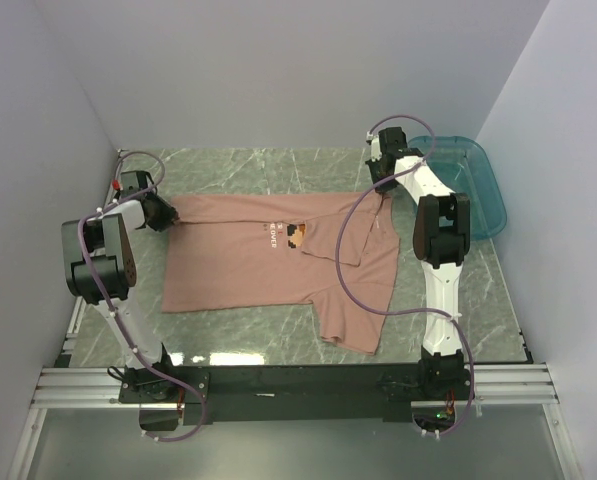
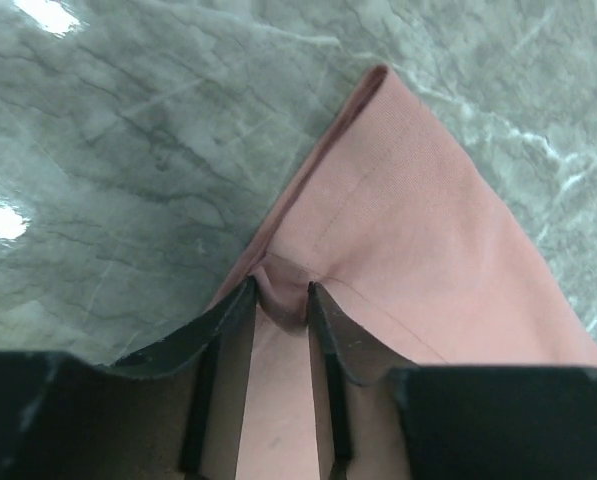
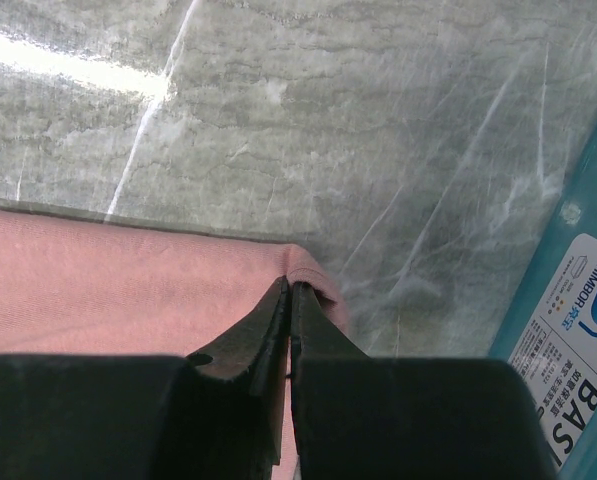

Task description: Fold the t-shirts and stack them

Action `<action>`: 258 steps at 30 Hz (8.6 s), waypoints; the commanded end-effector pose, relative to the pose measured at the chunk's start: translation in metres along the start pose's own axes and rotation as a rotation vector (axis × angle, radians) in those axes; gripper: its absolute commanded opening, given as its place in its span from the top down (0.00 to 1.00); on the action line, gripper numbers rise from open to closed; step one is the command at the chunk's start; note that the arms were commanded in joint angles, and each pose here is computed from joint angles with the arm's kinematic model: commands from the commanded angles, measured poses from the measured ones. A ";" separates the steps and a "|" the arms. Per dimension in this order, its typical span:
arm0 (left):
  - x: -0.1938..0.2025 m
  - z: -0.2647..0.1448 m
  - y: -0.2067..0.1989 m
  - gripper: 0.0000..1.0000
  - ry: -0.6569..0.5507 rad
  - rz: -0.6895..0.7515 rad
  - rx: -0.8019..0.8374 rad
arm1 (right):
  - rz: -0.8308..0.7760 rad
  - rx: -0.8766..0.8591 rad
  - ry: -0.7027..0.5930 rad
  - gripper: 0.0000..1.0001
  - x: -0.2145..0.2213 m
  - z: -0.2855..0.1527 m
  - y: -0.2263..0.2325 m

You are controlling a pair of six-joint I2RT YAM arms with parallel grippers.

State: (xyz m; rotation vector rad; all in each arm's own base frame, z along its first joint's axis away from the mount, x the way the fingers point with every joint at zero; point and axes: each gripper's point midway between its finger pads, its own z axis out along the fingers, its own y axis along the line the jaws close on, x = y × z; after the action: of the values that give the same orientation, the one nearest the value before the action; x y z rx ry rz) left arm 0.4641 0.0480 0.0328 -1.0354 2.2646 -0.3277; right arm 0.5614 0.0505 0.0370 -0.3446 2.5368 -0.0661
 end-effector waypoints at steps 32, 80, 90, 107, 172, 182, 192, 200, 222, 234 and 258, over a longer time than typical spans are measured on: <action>-0.044 -0.053 -0.021 0.46 -0.199 0.193 0.044 | -0.007 0.022 -0.029 0.95 -0.010 -0.003 -0.010; 0.129 -0.191 0.079 0.35 0.067 -0.374 -0.073 | -0.908 -0.875 -0.373 0.30 0.166 -0.276 0.236; 0.146 -0.173 0.127 0.43 0.044 -0.441 -0.294 | -0.810 -0.815 -0.353 0.31 0.160 -0.277 0.228; 0.158 -0.136 0.147 0.91 0.081 -0.440 -0.376 | -0.937 -0.914 -0.348 0.32 0.196 -0.308 0.213; 0.117 -0.160 0.105 1.00 -0.053 -0.419 -0.144 | -1.051 -0.490 -0.436 1.00 0.195 -0.293 0.151; 0.098 -0.157 0.089 1.00 -0.063 -0.419 -0.106 | -0.899 -0.461 -0.472 1.00 0.147 -0.297 0.138; 0.078 -0.149 0.070 1.00 -0.070 -0.448 -0.069 | -0.778 -0.385 -0.515 1.00 0.106 -0.296 0.120; 0.062 -0.137 0.054 1.00 -0.052 -0.445 -0.052 | -0.704 -0.346 -0.521 1.00 0.080 -0.288 0.106; 0.029 -0.091 0.039 1.00 -0.018 -0.416 -0.099 | -0.514 -0.359 -0.490 1.00 0.010 -0.247 0.098; 0.029 -0.081 0.040 1.00 0.003 -0.414 -0.111 | -0.421 -0.315 -0.458 1.00 -0.004 -0.225 0.085; 0.022 -0.078 0.034 1.00 0.009 -0.370 -0.106 | -0.205 -0.277 -0.427 1.00 -0.034 -0.187 0.072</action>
State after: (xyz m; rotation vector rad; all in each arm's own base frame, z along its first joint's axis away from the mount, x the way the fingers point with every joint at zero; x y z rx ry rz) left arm 0.3716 0.0459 0.0566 -1.5628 2.1268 -0.3622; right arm 0.4464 0.1286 0.1757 -0.7448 2.1498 0.2863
